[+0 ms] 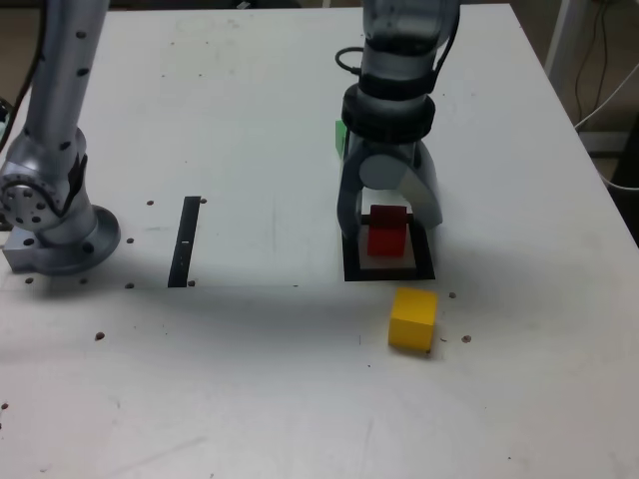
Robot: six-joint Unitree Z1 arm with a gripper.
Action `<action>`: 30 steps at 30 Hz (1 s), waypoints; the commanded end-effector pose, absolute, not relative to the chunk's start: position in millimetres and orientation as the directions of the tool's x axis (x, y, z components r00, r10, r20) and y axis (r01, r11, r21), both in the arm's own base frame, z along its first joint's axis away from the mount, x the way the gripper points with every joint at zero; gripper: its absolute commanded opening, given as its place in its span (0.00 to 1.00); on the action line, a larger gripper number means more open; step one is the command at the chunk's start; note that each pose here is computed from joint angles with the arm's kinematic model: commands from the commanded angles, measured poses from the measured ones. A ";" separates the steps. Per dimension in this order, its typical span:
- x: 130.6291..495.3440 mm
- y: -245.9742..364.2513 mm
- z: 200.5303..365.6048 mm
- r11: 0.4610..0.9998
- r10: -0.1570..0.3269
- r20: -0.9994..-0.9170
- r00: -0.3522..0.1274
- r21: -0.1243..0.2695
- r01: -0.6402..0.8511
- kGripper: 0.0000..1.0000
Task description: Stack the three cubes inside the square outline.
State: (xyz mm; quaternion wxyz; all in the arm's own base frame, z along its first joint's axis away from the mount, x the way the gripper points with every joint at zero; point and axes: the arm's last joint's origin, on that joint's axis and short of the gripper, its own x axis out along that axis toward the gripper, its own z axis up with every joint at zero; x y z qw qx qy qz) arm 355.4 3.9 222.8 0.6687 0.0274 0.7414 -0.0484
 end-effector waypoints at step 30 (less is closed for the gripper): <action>330.7 -35.8 270.7 0.990 0.029 -0.993 -0.111 0.013 0.139 0.98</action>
